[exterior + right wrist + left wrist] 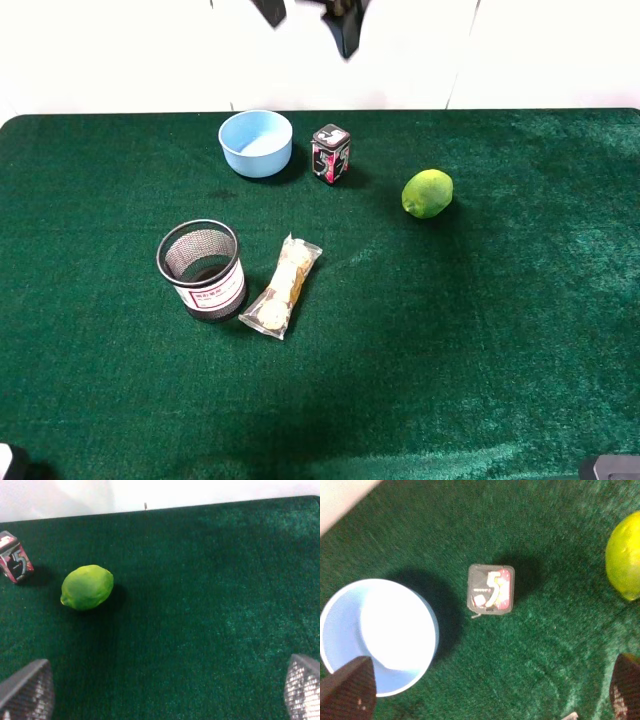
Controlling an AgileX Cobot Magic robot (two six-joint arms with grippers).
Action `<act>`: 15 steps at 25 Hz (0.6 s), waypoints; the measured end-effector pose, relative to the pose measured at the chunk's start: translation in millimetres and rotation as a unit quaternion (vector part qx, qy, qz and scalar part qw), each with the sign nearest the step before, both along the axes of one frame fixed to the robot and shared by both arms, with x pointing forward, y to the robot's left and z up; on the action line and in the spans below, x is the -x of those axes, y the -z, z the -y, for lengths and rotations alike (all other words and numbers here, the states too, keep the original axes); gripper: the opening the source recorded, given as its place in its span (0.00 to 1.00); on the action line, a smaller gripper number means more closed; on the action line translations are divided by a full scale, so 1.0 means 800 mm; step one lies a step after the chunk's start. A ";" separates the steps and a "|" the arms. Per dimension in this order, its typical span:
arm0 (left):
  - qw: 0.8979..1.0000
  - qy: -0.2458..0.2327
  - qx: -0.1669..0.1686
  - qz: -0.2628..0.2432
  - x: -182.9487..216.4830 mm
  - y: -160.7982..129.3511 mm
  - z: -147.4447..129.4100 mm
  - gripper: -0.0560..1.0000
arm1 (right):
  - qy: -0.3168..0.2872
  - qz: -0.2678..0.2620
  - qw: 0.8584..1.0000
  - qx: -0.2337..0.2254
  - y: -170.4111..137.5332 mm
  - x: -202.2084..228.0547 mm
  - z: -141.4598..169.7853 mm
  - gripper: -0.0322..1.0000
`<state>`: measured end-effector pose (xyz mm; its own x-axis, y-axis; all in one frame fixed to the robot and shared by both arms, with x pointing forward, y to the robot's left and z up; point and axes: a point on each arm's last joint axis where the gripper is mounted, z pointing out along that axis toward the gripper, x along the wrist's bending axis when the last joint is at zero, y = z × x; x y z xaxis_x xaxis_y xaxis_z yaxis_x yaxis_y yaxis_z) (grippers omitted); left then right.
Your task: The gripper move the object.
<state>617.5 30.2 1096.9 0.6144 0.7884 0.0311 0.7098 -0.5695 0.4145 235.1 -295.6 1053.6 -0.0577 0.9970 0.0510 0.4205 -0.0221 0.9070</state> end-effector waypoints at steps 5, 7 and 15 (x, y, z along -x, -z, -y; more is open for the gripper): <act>1.000 0.005 -0.003 0.009 0.033 -0.034 -0.025 0.95 | 0.000 0.000 1.000 0.000 0.000 0.000 0.000 0.70; 1.000 0.004 -0.009 0.009 0.051 -0.045 -0.040 0.95 | 0.000 0.000 1.000 0.000 0.000 0.000 0.000 0.70; 1.000 0.003 -0.015 0.016 0.137 -0.083 -0.104 0.95 | 0.000 0.000 1.000 0.000 0.000 0.000 0.000 0.70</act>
<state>507.7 113.4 1162.9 0.6171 0.7834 0.0737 0.6933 -0.5857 0.4199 235.1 -295.6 1053.6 -0.0577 0.9970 0.0510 0.4206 -0.0220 0.9070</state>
